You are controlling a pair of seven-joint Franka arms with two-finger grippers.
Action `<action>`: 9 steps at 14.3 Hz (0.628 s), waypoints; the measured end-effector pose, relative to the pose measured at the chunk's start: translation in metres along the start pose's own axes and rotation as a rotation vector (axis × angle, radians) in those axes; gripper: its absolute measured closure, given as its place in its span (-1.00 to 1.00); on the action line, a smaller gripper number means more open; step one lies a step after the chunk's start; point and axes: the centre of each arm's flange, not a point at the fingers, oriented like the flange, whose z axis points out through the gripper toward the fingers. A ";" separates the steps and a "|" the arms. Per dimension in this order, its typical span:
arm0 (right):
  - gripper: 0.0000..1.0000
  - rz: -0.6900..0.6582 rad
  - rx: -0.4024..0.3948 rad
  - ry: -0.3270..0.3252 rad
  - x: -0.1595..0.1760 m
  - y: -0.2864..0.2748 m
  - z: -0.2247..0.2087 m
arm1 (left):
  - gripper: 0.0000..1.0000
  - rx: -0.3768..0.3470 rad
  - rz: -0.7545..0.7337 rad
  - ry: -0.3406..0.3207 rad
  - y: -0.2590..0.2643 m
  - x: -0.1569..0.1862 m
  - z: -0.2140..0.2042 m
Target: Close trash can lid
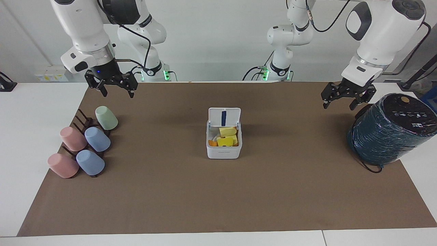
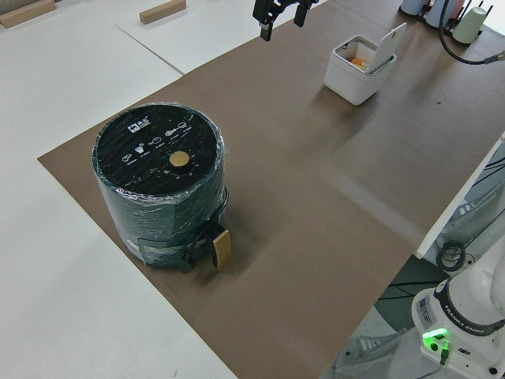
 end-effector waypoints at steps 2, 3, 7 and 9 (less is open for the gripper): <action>-1.00 0.000 0.000 0.000 0.000 0.000 0.000 | -1.00 0.000 0.001 0.000 0.000 0.000 0.000; -1.00 0.000 0.000 0.000 0.000 0.000 0.000 | -1.00 0.000 0.001 0.000 0.000 0.000 0.000; -1.00 0.000 0.000 0.000 0.000 0.000 0.000 | -1.00 -0.002 0.010 -0.005 0.006 0.000 0.002; -1.00 0.000 0.000 0.000 0.000 0.000 0.000 | -1.00 -0.005 0.038 -0.030 0.024 -0.006 0.012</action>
